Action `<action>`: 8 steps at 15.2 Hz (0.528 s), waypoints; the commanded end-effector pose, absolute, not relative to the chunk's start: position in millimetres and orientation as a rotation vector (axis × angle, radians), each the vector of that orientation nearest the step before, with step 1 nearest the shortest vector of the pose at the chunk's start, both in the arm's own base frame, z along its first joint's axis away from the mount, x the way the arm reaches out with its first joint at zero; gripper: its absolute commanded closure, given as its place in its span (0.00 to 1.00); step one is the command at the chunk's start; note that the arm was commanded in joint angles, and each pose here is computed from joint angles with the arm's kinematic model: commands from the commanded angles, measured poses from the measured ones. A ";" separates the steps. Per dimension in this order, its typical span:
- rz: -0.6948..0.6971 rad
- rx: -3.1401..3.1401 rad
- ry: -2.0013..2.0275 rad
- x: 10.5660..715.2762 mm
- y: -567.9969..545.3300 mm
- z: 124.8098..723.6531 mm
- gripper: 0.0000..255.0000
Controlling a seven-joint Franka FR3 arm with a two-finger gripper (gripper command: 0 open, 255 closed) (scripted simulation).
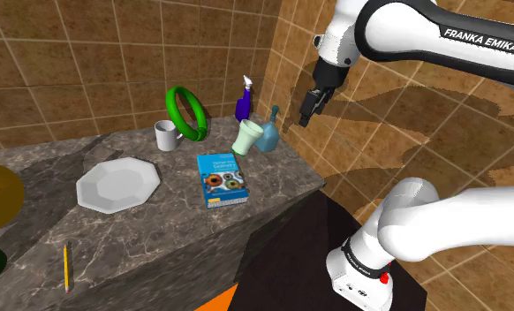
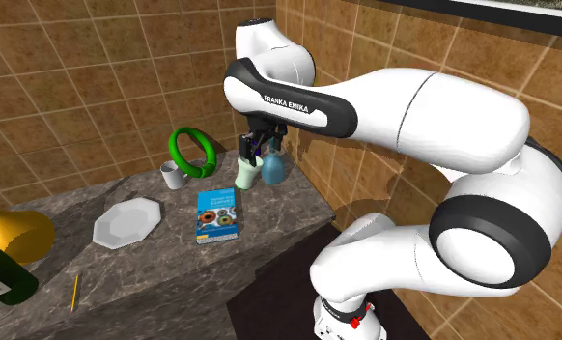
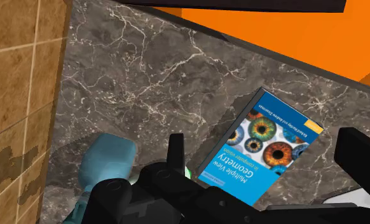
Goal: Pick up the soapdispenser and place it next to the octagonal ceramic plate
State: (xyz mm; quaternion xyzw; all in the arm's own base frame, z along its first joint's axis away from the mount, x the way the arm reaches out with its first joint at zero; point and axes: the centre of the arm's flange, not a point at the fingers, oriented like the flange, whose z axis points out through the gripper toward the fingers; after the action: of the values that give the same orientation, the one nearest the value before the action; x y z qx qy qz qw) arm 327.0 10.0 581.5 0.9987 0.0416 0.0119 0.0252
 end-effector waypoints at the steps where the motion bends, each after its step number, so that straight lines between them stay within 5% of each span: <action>1: 0.037 3.088 0.129 327.0 10.0 581.5 0.00; 8: 0.018 3.069 0.080 394.8 -40.7 545.5 0.00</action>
State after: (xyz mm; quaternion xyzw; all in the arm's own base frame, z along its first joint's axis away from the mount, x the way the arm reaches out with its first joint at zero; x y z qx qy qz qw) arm 383.7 -33.5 554.2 0.9990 0.0282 0.0063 0.0338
